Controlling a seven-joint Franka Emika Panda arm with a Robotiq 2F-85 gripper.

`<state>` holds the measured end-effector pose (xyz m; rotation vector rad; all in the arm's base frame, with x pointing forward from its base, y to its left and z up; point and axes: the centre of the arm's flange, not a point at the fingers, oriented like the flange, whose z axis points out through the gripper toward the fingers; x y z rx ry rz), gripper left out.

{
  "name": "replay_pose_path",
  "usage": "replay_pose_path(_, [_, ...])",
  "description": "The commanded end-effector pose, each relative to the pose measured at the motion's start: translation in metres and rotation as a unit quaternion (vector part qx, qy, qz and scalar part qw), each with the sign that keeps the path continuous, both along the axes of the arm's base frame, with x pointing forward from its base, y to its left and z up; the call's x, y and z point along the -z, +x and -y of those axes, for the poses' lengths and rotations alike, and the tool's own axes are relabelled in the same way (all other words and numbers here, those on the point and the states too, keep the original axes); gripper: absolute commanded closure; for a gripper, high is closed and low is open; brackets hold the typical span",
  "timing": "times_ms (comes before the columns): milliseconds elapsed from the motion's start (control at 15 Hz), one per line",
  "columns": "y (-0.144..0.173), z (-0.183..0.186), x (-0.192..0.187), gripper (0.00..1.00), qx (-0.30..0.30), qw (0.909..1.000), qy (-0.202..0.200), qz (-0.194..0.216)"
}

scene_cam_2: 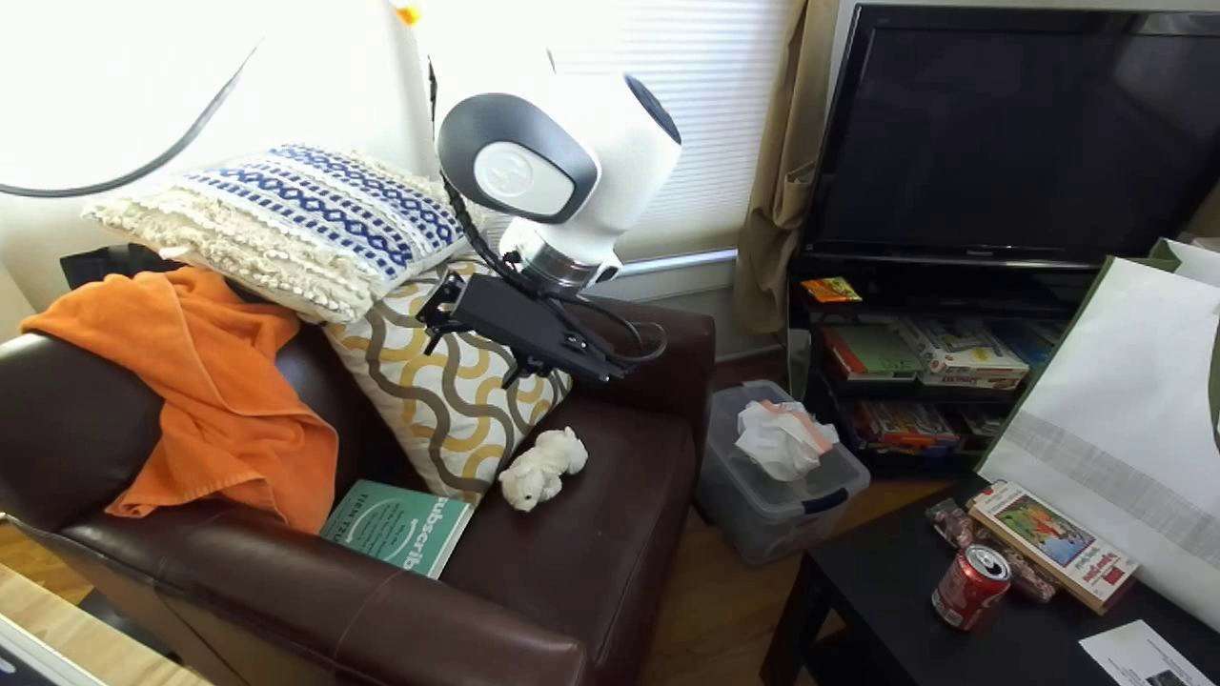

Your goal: Put the book on top of the sofa

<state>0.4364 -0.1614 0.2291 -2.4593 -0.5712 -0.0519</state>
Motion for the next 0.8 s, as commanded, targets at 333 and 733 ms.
replay_pose_path(333, [0.052,0.004,0.138,0.00,-0.012,0.9933,0.035,-0.109])
replay_pose_path(733, [0.045,0.007,0.167,0.00,0.007,0.9918,0.033,-0.124])
